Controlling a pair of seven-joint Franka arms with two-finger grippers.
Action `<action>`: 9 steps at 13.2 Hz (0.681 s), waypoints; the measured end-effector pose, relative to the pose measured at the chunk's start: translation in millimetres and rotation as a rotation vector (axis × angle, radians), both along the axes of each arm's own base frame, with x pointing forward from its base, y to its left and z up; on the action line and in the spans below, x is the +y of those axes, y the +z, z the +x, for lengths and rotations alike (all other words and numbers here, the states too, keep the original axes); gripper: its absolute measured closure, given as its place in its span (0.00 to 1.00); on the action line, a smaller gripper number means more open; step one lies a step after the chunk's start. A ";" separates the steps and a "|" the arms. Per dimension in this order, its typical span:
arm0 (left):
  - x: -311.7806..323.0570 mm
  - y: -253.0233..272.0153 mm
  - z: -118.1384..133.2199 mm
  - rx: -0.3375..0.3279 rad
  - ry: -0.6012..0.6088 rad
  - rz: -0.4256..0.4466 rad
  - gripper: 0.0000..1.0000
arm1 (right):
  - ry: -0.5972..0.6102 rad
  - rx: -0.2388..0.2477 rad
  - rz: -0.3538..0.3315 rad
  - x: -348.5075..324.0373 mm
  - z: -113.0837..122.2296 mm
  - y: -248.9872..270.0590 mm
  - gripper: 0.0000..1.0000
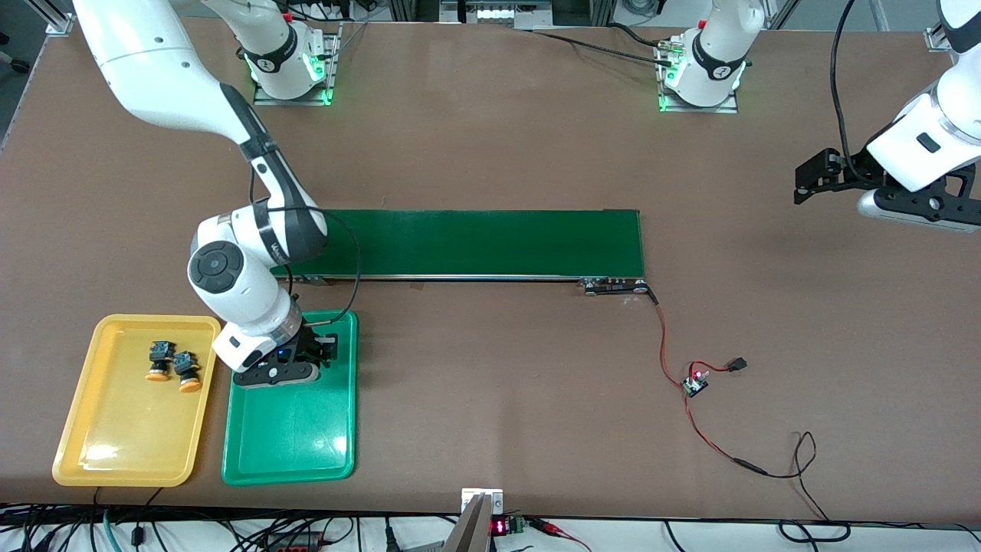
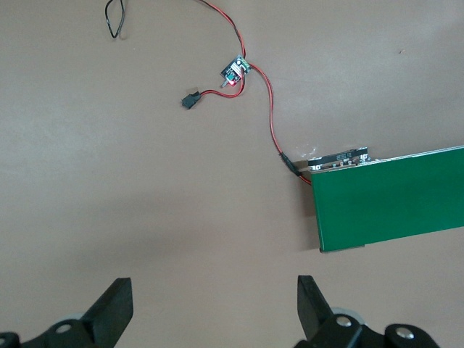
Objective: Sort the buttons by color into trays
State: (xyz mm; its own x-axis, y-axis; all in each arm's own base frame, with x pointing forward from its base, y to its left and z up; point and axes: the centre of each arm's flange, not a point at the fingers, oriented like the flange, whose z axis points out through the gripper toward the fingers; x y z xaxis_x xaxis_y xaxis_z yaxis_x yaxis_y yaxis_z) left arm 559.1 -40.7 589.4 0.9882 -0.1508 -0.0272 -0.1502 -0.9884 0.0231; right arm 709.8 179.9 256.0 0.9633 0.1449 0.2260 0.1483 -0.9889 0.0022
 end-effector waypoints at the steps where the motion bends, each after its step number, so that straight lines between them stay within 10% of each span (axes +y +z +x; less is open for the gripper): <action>1: 0.0 0.0 0.0 0.000 0.000 0.000 0.00 | 0.008 0.000 0.000 -6.6 1.8 -10.5 0.59; 4: 0.0 0.0 0.0 0.000 0.000 0.000 0.00 | 0.021 0.001 0.004 -8.1 1.8 -29.1 0.52; 9: 0.0 0.0 0.0 0.000 0.000 0.000 0.00 | 0.012 0.001 0.004 -15.1 3.5 -29.8 0.04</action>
